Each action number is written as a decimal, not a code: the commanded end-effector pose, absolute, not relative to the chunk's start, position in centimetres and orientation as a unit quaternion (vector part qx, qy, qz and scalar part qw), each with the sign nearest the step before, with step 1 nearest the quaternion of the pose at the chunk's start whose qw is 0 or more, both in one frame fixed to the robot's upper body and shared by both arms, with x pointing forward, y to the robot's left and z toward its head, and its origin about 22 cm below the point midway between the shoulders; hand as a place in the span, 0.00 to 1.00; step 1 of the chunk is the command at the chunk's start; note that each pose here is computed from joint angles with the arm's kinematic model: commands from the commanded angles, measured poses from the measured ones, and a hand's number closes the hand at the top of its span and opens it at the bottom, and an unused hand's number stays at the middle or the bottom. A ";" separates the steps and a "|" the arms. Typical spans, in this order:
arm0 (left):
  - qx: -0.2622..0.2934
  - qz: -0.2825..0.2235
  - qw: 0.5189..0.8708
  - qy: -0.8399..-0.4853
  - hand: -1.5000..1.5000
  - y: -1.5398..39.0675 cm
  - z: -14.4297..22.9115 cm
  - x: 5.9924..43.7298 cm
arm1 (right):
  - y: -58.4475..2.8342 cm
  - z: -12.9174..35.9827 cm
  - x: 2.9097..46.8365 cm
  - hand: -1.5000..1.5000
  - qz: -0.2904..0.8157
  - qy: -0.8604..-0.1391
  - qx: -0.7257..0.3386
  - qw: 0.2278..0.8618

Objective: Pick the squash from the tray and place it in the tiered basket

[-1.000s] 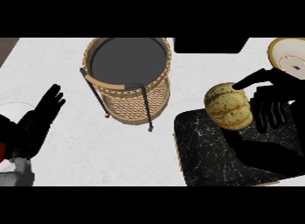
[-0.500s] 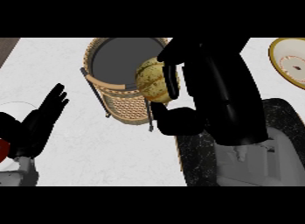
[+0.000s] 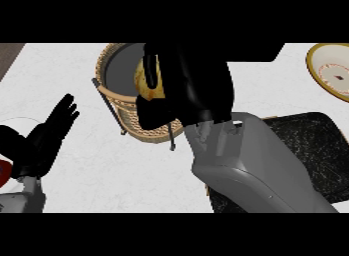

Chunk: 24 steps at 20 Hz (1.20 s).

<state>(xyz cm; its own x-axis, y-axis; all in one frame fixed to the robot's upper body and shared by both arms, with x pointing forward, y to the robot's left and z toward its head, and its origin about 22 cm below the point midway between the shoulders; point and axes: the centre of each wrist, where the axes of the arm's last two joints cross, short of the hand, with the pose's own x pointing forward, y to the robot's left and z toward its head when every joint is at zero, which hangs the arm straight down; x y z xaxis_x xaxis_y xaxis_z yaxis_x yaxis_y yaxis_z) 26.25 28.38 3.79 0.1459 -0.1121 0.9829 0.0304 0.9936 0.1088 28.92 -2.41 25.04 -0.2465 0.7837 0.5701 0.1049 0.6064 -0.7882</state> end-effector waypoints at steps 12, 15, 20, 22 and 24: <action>0.020 -0.055 0.759 -0.649 0.50 27.3 3.8 27.2 | 0.8 20.7 32.6 1.00 0.330 -0.698 -0.349 0.531; 0.029 -0.052 0.753 -0.655 0.50 28.2 4.4 26.7 | 0.7 19.4 33.9 1.00 0.324 -0.706 -0.354 0.520; 0.025 -0.058 0.753 -0.655 0.50 28.1 3.4 25.3 | 0.6 18.8 34.9 1.00 0.232 -0.751 -0.335 0.519; 0.033 -0.044 0.757 -0.652 0.50 29.2 3.7 27.4 | 0.7 17.9 35.4 0.00 0.256 -0.741 -0.338 0.520; 0.031 -0.055 0.757 -0.650 0.50 28.2 4.3 26.4 | 0.8 16.7 35.9 0.00 0.261 -0.743 -0.342 0.513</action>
<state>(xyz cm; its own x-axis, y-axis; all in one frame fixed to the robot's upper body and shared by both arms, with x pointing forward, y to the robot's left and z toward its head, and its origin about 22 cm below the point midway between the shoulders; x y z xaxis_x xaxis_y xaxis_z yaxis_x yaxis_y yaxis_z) 26.32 28.26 3.83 0.1412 -0.1192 0.9828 0.0415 0.9926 0.1144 35.27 0.06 20.31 -0.2530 0.7393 0.6240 0.2782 0.6734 -0.6850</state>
